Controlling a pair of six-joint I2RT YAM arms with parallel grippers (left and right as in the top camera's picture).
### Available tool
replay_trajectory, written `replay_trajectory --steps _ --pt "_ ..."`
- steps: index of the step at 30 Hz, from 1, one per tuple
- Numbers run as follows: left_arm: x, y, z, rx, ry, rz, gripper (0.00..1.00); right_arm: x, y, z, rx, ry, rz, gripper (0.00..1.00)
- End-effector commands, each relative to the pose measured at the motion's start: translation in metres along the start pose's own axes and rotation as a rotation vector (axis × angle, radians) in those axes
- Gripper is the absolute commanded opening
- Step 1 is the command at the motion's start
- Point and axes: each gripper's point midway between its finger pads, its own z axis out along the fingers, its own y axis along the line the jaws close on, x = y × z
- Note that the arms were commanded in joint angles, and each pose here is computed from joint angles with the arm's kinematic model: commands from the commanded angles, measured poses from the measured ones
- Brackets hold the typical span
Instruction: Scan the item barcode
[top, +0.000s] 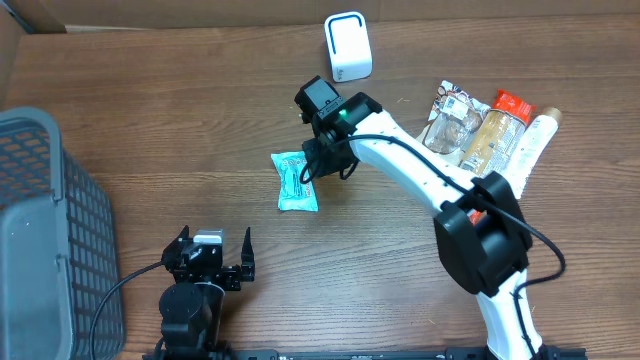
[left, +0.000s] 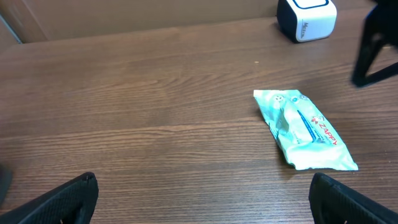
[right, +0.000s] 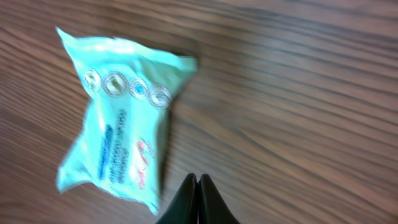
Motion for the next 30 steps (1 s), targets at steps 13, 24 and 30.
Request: replay_trajectory --steps 13,24,30 --pt "0.001 0.001 0.0 -0.009 -0.002 -0.012 1.0 -0.009 0.06 0.005 -0.216 -0.094 -0.016 0.59" --pt "0.001 0.001 0.0 -0.009 -0.002 -0.012 0.99 -0.023 0.066 0.016 0.08 -0.302 -0.107 0.61" --pt "0.001 0.001 0.0 -0.009 -0.002 -0.012 1.0 -0.028 0.063 0.031 0.207 -0.352 -0.183 0.64"
